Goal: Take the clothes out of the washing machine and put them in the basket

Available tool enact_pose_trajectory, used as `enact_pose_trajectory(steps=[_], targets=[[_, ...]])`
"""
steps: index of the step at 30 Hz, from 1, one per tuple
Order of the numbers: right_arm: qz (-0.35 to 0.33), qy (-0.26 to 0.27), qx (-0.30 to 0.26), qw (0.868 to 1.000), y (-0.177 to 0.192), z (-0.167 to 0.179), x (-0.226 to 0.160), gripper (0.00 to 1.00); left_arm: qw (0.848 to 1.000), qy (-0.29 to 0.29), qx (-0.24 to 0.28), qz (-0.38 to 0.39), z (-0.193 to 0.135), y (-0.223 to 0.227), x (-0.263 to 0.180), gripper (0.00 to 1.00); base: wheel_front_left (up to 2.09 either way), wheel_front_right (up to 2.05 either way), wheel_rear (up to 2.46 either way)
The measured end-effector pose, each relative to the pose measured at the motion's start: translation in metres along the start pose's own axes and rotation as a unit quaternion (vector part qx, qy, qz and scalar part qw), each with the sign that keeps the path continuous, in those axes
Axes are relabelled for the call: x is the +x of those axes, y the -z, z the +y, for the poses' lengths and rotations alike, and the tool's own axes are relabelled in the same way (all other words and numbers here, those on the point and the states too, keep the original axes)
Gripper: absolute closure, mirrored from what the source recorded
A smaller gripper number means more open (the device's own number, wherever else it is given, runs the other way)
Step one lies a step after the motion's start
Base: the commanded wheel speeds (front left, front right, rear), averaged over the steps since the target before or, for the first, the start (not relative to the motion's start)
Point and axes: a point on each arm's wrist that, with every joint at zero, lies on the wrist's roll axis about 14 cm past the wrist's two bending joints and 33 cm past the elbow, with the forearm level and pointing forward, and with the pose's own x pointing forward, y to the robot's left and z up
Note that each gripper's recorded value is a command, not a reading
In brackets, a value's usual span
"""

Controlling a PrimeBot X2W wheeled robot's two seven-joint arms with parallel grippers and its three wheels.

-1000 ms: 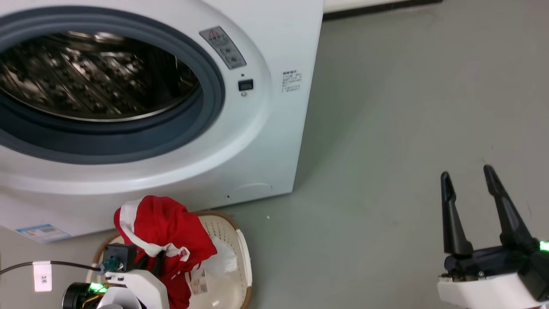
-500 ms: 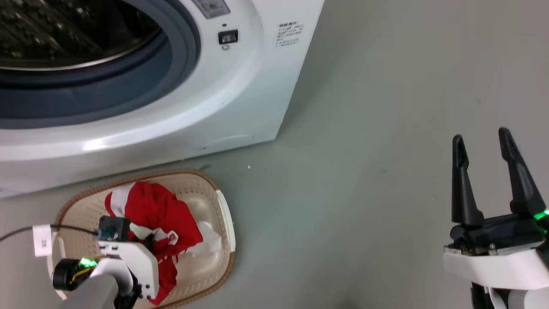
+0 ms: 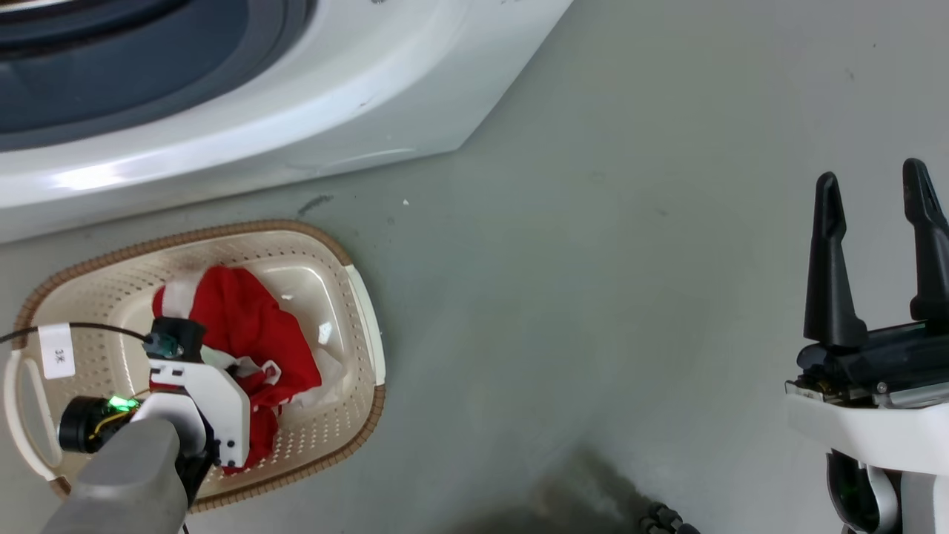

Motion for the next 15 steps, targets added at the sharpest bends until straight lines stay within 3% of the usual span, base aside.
enact_pose_trajectory(steps=[5, 6, 7, 15], targets=[[0.016, -0.002, 0.002, 1.000, 0.016, 0.002, 0.007, 0.00, 1.000, -0.003, 0.003, 0.016, 0.005, 0.007, 0.017, 1.00, 0.00, 0.00, 0.00], [0.018, -0.002, 0.002, 1.000, 0.019, 0.002, 0.008, 0.00, 1.000, -0.004, 0.004, 0.017, 0.005, 0.008, 0.019, 0.83, 0.00, 0.00, 0.00], [0.020, -0.002, 0.001, 1.000, 0.020, 0.002, 0.009, 0.00, 1.000, -0.005, 0.005, 0.015, 0.005, 0.008, 0.021, 0.02, 0.00, 0.00, 0.00], [0.011, 0.001, 0.005, 1.000, 0.011, 0.000, 0.005, 0.00, 1.000, -0.006, 0.016, -0.023, -0.001, -0.011, 0.011, 0.00, 0.00, 0.00, 0.00]])
